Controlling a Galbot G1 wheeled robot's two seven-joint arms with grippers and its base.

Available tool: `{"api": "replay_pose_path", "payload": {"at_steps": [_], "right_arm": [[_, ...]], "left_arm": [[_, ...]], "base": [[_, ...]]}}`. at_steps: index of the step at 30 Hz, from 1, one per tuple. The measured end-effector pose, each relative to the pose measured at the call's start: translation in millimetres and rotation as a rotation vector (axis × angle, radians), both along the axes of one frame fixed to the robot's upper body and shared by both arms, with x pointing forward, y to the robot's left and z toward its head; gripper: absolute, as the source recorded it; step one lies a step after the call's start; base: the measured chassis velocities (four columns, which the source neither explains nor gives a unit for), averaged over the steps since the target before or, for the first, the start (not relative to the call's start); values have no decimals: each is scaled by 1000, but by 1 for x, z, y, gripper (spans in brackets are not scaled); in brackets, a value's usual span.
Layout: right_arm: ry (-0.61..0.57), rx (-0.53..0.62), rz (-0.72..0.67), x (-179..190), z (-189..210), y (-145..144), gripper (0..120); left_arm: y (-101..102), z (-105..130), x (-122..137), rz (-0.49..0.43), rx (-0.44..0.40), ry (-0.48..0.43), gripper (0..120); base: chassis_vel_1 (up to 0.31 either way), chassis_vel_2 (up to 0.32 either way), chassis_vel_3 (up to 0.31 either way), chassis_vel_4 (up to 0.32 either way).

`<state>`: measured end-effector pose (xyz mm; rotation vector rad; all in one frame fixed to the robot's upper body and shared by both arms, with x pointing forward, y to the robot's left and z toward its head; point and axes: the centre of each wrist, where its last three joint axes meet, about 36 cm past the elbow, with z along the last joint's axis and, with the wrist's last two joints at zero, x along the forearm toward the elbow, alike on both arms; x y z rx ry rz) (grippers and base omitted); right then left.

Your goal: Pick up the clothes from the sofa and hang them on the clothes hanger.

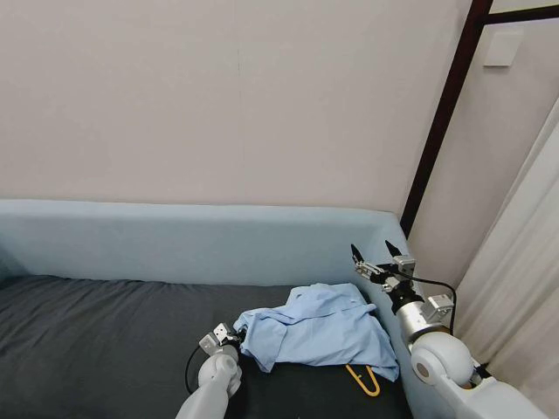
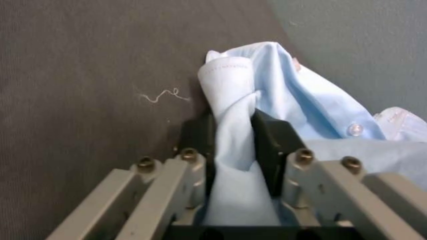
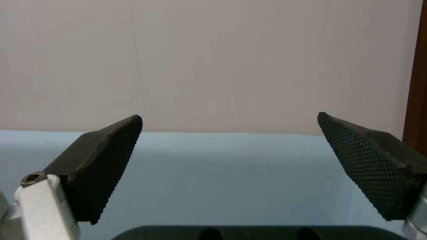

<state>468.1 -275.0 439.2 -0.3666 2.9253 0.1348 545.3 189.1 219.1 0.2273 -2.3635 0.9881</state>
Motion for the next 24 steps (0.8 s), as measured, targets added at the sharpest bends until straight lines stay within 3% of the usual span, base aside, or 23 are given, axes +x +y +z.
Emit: {"api": "replay_pose_path", "payload": {"at_steps": [5,12,15,17,19,21,22,23,24], "right_arm": [[6,1,-5,1,-3,0,100],[7,0,-12,3,-5,0,100],[10,-3,-20,3,-6,-1,100],[12,-1,-27,3,-5,-2,100],[12,-1,-27,3,-5,-2,100],[10,6,-42,4,-3,-7,100],[10,14,-51,5,-1,-8,100],[10,14,-51,5,-1,-8,100],[11,24,-60,5,0,-9,100]], "left_arm": [[9,5,3,-21,13,-47,0],[32,19,9,-92,134,-177,0],[41,35,19,-222,294,-351,0],[45,55,33,-348,412,-524,0],[46,57,35,-359,422,-540,0],[53,97,68,-529,540,-821,0],[55,114,82,-581,565,-907,0],[55,114,82,-581,565,-907,0],[56,133,96,-634,586,-992,0]], "base": [[0,0,0,0],[0,0,0,0],[0,0,0,0],[0,0,0,0],[0,0,0,0],[0,0,0,0],[0,0,0,0],[0,0,0,0],[0,0,0,0]]}}
